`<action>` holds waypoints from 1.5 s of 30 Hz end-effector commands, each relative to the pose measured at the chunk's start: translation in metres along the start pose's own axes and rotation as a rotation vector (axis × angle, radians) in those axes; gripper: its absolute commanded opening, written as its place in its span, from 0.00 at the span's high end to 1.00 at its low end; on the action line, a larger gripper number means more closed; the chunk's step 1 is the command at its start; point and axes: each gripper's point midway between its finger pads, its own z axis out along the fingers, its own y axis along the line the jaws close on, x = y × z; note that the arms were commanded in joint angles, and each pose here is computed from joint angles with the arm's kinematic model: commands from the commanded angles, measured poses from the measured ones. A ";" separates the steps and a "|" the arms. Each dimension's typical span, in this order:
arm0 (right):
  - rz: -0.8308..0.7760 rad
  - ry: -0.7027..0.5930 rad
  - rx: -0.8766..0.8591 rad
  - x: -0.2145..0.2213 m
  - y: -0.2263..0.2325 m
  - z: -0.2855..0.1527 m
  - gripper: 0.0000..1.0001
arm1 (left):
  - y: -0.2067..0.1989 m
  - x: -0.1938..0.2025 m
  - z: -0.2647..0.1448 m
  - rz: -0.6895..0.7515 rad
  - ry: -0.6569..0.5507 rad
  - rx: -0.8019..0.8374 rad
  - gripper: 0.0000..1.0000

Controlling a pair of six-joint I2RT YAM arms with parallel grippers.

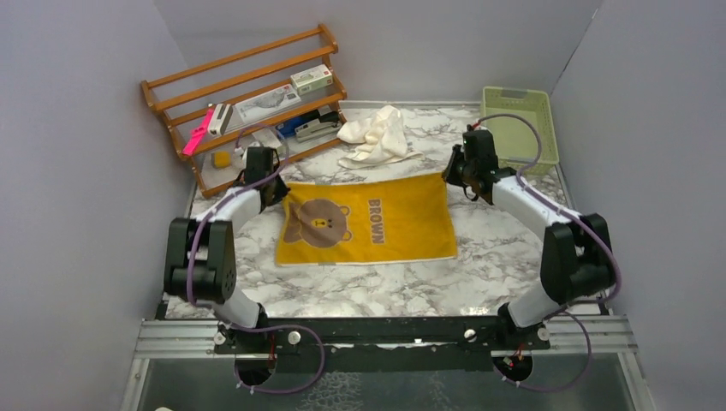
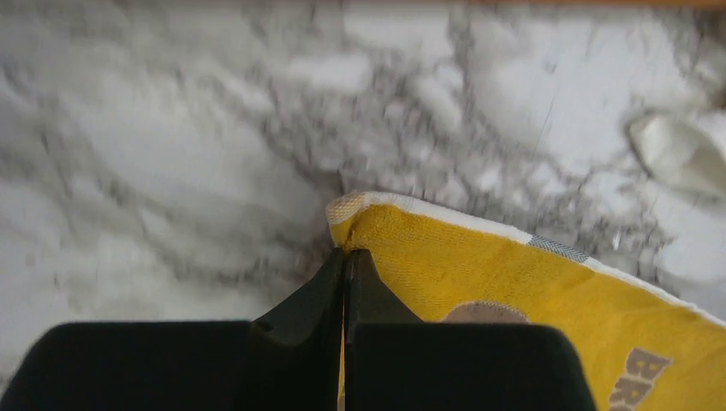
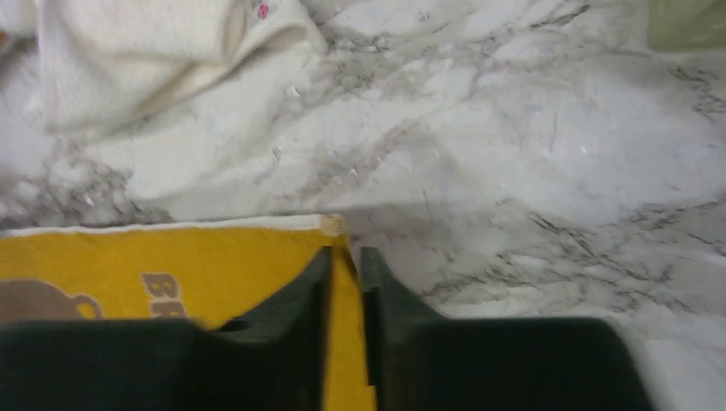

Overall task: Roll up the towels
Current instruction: Flatten out the towel at the center of the board.

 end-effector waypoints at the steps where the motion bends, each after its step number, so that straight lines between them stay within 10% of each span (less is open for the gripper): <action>1: -0.004 -0.199 -0.060 -0.089 0.024 0.029 0.68 | -0.027 -0.077 0.035 0.117 -0.074 0.052 0.84; 4: -0.080 -0.210 -0.116 -0.120 0.047 0.045 0.37 | -0.034 -0.108 0.037 0.174 -0.078 0.064 0.09; 5: -0.108 -0.206 -0.151 -0.126 0.056 0.051 0.33 | -0.037 -0.117 0.034 0.191 -0.085 0.065 0.02; 18: -0.412 0.045 -0.574 -0.050 0.258 0.149 0.40 | -0.068 -0.071 -0.002 0.126 -0.005 0.336 0.03; 24: -0.396 0.108 -0.530 -0.029 0.220 0.201 0.40 | -0.056 -0.059 0.007 0.139 0.022 0.301 0.03; 30: -0.059 0.121 -0.513 -0.087 0.094 0.242 0.43 | -0.063 -0.077 0.037 0.319 0.108 0.288 0.07; 45: -0.292 -0.255 -0.598 -0.213 0.122 0.043 0.33 | -0.028 -0.086 0.081 0.506 0.166 0.191 0.41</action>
